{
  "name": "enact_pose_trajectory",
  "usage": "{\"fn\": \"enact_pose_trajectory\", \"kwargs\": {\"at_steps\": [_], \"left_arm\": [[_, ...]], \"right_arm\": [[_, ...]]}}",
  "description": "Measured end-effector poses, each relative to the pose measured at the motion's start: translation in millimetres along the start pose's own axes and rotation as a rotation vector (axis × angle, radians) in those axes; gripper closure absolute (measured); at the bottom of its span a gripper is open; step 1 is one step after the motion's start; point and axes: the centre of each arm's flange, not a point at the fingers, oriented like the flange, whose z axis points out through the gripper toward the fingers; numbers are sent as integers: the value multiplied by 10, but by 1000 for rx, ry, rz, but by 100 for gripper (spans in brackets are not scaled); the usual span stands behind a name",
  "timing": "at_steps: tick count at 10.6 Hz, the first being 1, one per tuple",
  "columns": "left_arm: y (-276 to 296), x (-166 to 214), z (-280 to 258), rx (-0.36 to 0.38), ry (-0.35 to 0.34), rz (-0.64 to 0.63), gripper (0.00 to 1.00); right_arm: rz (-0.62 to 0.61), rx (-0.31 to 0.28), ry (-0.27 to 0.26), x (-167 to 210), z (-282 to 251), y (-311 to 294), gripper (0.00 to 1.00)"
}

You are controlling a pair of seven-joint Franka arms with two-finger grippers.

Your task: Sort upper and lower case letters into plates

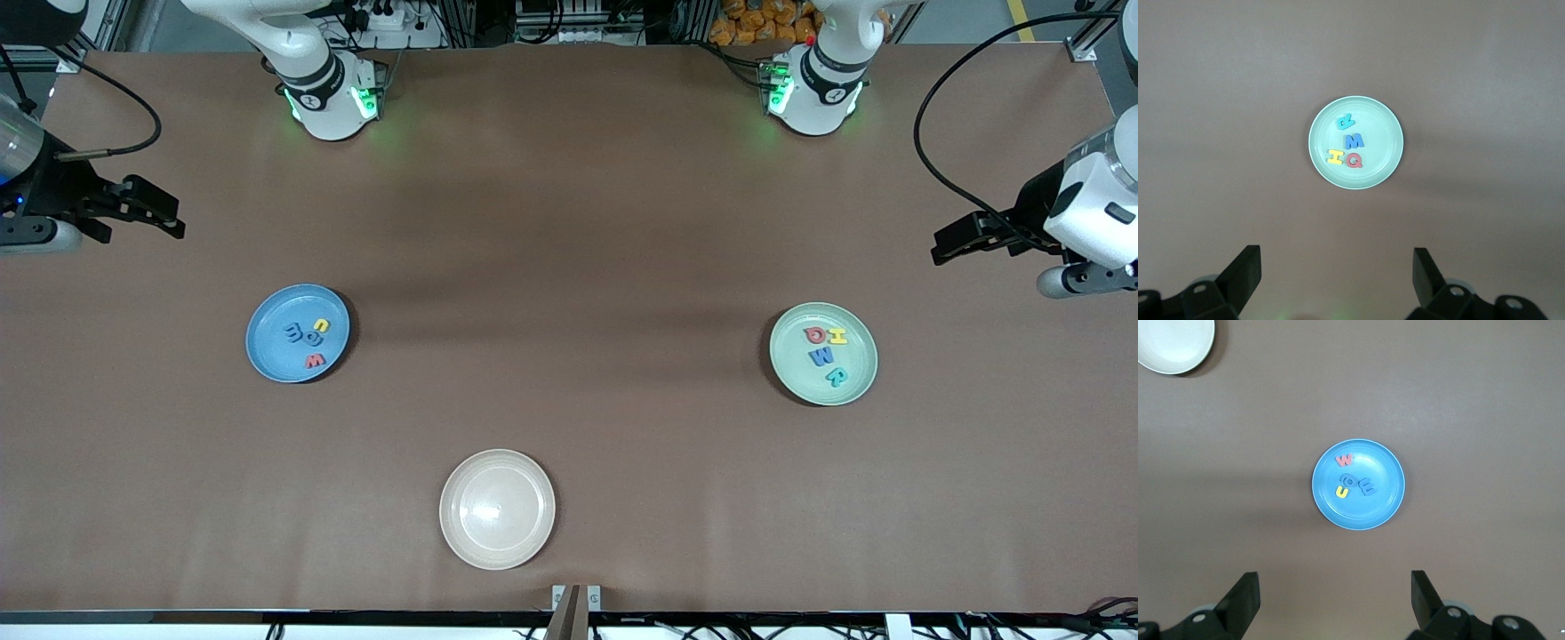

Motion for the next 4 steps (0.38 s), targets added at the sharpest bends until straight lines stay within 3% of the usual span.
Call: {"fn": "enact_pose_trajectory", "kwargs": {"at_steps": [4], "left_arm": [[0, 0, 0, 0, 0, 0, 0]], "right_arm": [[54, -29, -45, 82, -77, -216, 0]]}}
